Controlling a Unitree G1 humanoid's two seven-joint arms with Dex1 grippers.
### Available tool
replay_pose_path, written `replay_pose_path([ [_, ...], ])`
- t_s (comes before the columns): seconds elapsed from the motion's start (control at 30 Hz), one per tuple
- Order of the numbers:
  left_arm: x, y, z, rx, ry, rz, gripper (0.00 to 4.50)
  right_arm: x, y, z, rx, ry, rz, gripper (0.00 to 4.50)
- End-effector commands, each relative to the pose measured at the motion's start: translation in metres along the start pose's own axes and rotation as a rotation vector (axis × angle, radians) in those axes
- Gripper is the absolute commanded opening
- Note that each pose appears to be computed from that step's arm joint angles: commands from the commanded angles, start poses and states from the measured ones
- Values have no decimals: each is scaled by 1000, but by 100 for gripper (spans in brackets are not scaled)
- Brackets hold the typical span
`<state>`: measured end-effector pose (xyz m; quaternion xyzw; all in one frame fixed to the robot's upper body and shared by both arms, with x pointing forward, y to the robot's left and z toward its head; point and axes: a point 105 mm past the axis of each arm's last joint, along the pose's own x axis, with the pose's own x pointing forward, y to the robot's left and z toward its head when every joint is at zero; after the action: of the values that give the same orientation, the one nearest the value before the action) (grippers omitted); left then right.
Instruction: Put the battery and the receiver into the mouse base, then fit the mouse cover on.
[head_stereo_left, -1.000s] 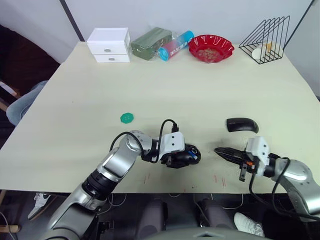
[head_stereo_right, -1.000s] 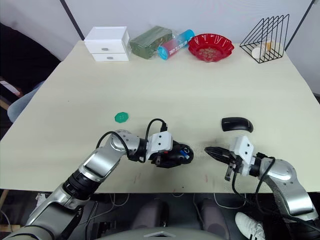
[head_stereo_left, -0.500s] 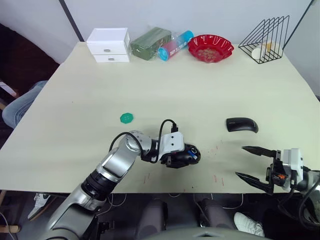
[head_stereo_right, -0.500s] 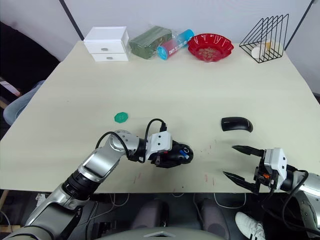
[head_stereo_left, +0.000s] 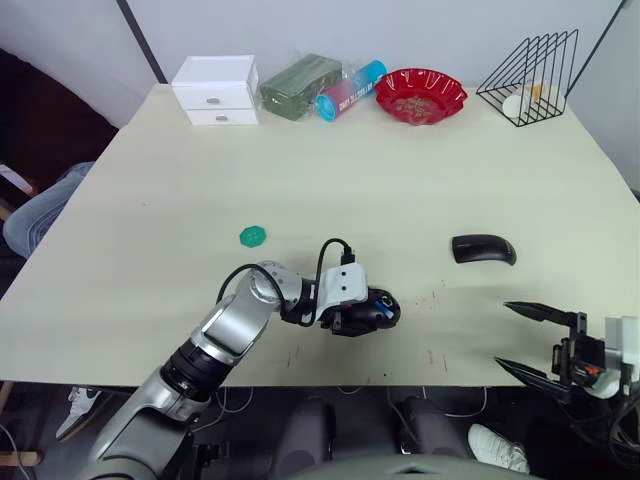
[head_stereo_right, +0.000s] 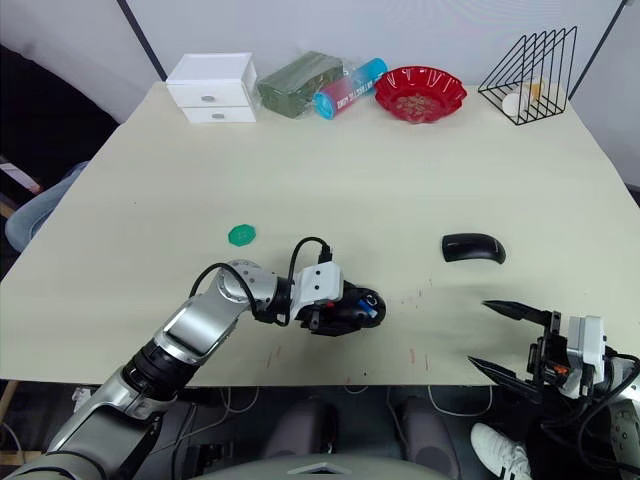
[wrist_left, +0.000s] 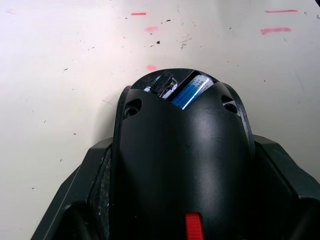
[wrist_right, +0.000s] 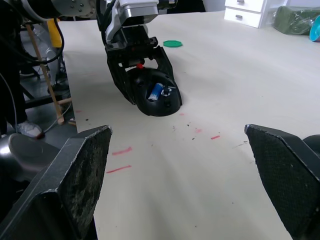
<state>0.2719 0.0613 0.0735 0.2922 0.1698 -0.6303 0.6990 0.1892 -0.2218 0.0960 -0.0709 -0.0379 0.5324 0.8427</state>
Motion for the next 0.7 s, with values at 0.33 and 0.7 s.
replay_pose_path([
  [0.33, -10, 9, -8, -13, -2, 52, 448, -1, -4, 10, -42, -35, -13, 450],
  [0.7, -47, 4, 14, 20, -247, 67, 448, 3, -4, 13, -37, -59, -4, 450],
])
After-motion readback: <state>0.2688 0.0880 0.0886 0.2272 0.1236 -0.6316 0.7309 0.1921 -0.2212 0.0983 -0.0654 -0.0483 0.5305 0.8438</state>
